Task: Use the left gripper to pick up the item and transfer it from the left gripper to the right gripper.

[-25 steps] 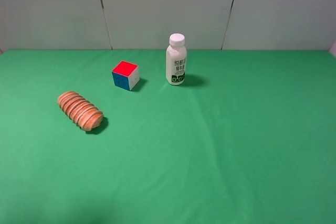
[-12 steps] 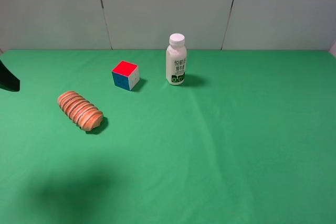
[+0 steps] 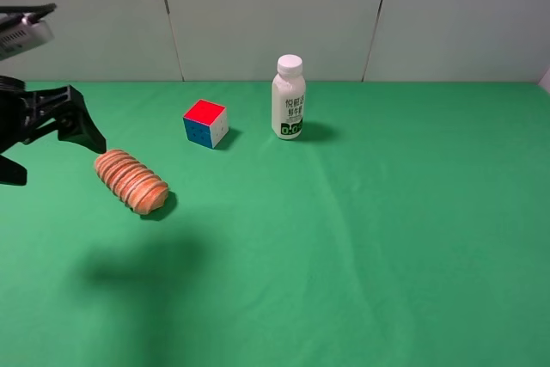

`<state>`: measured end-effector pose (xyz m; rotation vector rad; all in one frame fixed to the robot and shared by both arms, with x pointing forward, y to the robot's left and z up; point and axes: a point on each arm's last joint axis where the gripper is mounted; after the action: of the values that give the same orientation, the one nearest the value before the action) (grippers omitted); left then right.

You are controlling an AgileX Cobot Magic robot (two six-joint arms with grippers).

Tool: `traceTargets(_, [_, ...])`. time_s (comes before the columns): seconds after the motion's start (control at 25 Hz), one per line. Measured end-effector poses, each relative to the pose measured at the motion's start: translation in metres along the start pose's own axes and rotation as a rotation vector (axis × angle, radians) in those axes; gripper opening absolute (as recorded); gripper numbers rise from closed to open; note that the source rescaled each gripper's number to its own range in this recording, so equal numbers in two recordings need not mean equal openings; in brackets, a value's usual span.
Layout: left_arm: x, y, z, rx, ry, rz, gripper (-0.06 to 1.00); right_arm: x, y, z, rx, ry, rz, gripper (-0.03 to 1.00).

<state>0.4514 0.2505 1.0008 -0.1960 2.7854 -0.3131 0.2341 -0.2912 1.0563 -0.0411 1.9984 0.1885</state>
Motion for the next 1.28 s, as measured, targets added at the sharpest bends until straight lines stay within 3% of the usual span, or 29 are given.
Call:
traceTargets(0.52, [0.004, -0.033, 0.069, -0.131, 0.099, -0.129, 1.0, 0.0, 0.0, 0.0, 0.0, 0.0, 0.0, 1.0])
traceTargets(0.92, [-0.005, -0.054, 0.102, -0.237, 0.077, -0.224, 1.0, 0.0, 0.0, 0.0, 0.0, 0.0, 0.0, 1.0])
traceTargets(1.28, [-0.011, -0.06, 0.124, -0.247, 0.08, -0.279, 1.0, 0.0, 0.0, 0.0, 0.0, 0.0, 0.0, 1.0])
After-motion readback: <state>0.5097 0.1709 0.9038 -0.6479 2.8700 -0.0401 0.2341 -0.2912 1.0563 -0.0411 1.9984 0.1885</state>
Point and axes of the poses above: a point on each arm's last joint axis where the gripper is mounted, z pointing out along that axis toward the gripper, y along the wrist's bending axis when the last joint is at zero, x = y × z, and after that the axes turned 7 degrees about z, right-handed
